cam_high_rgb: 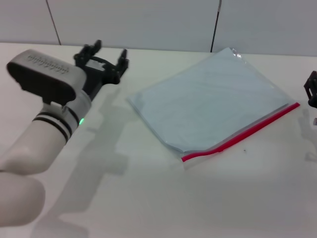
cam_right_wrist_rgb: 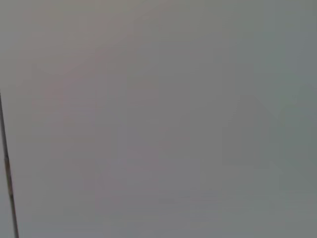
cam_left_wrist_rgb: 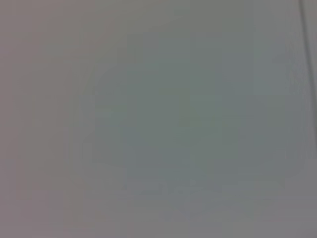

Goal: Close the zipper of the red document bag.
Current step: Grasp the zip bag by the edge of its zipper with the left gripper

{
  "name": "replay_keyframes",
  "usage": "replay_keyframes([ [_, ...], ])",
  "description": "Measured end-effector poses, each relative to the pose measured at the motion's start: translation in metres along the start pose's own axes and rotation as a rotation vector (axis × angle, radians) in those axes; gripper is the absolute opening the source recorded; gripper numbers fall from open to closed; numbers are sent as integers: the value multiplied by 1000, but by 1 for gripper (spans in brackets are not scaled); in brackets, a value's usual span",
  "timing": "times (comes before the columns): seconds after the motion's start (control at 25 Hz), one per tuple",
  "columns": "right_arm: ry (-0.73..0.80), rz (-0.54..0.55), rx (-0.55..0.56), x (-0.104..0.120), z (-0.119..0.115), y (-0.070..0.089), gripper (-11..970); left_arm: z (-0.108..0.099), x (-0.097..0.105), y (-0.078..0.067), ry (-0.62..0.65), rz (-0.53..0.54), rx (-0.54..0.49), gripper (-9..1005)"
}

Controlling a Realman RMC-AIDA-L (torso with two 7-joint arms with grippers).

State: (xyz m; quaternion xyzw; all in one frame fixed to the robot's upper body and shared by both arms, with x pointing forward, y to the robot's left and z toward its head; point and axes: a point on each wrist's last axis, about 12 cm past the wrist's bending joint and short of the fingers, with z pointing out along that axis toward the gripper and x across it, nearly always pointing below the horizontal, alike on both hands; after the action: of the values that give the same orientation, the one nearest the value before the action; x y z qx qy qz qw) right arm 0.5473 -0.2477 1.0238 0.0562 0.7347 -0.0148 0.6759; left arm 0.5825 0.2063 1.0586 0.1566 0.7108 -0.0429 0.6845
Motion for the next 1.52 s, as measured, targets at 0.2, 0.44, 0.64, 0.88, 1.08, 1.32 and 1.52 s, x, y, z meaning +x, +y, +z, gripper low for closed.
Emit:
replay_keyframes([
  [0.2,7,-2,-2,1,1,0,748,7,-9,-7,58,45,107,668],
  [0.44,-16,-2,17,-1,-2,-4,747,11,-18,-13,129,119,186,667],
  [0.64,-11,4,27,0,-1,-5,747,14,-33,-18,183,178,270,666],
  [0.88,-6,2,32,0,0,-7,746,18,-49,-27,307,273,401,671],
  [1.08,8,2,27,1,2,-6,745,17,-61,-34,395,344,521,674],
  [1.32,9,0,24,0,3,-5,744,15,-71,-49,485,485,612,672],
  [1.52,12,1,15,-1,5,-3,743,14,-81,-65,530,592,648,671],
])
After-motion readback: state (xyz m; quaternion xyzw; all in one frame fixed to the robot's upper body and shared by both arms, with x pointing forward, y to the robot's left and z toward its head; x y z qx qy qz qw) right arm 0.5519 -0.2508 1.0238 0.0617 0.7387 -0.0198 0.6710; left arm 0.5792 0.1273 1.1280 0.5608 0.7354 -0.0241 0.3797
